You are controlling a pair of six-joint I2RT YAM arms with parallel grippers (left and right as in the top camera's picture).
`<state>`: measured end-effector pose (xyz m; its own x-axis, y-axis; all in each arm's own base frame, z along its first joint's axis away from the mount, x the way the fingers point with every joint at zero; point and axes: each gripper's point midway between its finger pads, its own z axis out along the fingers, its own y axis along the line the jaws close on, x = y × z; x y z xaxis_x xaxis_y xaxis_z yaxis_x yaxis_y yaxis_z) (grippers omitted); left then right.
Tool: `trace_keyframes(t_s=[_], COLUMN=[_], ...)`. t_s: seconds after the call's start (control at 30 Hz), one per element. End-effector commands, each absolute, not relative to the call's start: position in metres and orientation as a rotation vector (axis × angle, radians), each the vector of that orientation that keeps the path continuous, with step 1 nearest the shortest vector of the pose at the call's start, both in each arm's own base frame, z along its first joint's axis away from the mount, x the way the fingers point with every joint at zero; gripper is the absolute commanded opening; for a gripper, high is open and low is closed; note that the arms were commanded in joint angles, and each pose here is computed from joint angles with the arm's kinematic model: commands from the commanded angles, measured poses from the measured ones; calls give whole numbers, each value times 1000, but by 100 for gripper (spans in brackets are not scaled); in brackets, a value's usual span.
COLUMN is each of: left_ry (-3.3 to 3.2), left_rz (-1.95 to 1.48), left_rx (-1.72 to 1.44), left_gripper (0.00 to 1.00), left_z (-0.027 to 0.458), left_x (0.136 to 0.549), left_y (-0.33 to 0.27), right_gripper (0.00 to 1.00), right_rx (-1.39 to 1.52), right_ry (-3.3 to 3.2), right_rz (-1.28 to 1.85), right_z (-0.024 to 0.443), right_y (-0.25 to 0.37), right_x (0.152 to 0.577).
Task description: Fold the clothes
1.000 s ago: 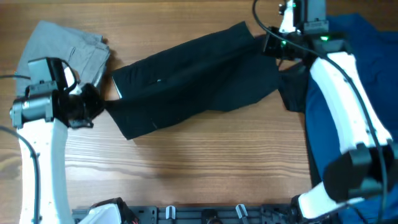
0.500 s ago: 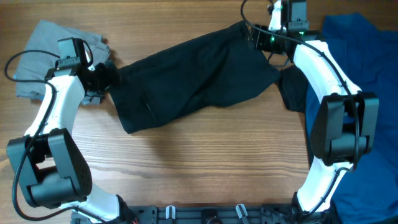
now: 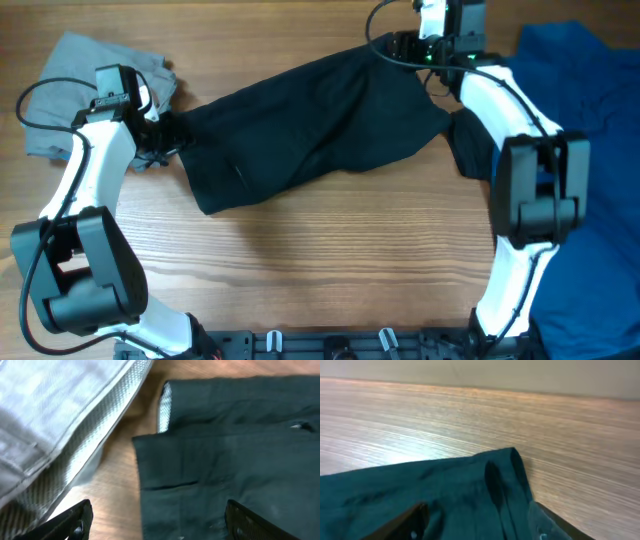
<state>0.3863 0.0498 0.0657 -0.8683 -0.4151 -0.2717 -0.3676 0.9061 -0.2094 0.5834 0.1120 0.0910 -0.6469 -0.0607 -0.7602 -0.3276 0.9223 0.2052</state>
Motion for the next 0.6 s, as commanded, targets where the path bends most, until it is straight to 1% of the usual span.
trace_keyframes(t_s=[0.0,0.07,0.1,0.13,0.17,0.2,0.23,0.3,0.4,0.47,0.53,0.57], left_ry=[2699,2690,2690,2696,2701,2709,2713,2731,2761,2766,2754,2752], left_rz=[-384,-387,-395,-401,-403,-405,-407,-410,-413,-413,-413,-412], left_rx=[-509,-502,-493,-480,-473,-463,-461,-462,-474,-471,-465,-465], left_gripper=[84,83,82,81,80,79,79,78,77,77,76,76], left_z=[78,79,79,78,77,75,73,65,53,51,52,52], left_x=[400,403,403,404,404,404,404,403,402,402,405,406], left_y=[31,31,28,23,21,17,16,14,14,13,13,13], right_gripper=[72,72,70,64,63,59,58,49,45,44,56,52], right_rx=[-300,-298,-319,-340,-343,-331,-319,-320,-344,-346,-331,-304], right_ry=[2250,2239,2219,2197,2186,2183,2186,2183,2171,2170,2162,2166], right_rz=[515,541,579,618,653,691,695,695,741,738,709,713], right_z=[48,39,36,36,37,36,34,32,35,34,31,29], right_y=[129,132,138,143,147,151,150,151,157,158,156,155], right_x=[590,593,593,593,593,592,592,593,590,590,595,596])
